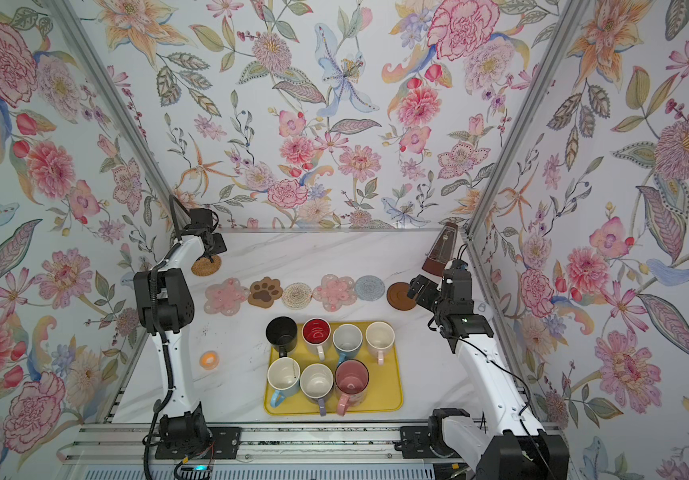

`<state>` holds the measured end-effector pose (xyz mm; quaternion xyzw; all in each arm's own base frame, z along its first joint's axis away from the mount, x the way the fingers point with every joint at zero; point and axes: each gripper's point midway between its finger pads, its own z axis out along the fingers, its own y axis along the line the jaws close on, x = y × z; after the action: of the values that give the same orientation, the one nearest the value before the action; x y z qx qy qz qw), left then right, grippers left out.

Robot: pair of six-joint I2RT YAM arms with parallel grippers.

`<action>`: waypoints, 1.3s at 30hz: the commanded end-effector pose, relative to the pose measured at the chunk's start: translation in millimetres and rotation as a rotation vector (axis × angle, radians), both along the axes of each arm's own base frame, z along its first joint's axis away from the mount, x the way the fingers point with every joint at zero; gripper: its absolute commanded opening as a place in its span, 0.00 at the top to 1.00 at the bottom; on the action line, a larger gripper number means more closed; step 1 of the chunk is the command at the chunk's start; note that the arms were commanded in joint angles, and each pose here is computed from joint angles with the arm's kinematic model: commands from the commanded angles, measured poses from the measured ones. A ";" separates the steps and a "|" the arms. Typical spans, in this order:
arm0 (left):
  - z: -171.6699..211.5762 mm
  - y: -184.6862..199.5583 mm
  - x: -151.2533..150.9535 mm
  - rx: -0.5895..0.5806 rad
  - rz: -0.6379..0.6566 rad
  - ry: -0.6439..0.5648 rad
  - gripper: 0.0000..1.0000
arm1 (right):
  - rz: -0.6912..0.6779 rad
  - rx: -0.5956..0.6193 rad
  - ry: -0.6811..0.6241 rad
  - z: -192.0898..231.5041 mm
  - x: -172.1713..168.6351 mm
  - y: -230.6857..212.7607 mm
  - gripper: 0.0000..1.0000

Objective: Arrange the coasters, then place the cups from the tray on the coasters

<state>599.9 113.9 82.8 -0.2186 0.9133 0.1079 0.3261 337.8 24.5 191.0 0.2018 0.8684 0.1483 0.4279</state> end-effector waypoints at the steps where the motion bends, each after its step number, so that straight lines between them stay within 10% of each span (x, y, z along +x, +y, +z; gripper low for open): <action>1: -0.8 11.0 5.1 0.001 -0.007 0.009 0.28 | -0.030 -0.004 0.043 -12.8 -12.2 -6.2 0.01; 39: -70.7 32.5 -39.8 -0.009 0.083 0.197 0.32 | -0.030 0.001 0.036 -16.2 -11.0 -10.1 0.01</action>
<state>588.4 135.4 25.0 -0.2369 0.9253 0.1224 0.2698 322.3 15.6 171.9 0.2204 0.8753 0.1370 0.4080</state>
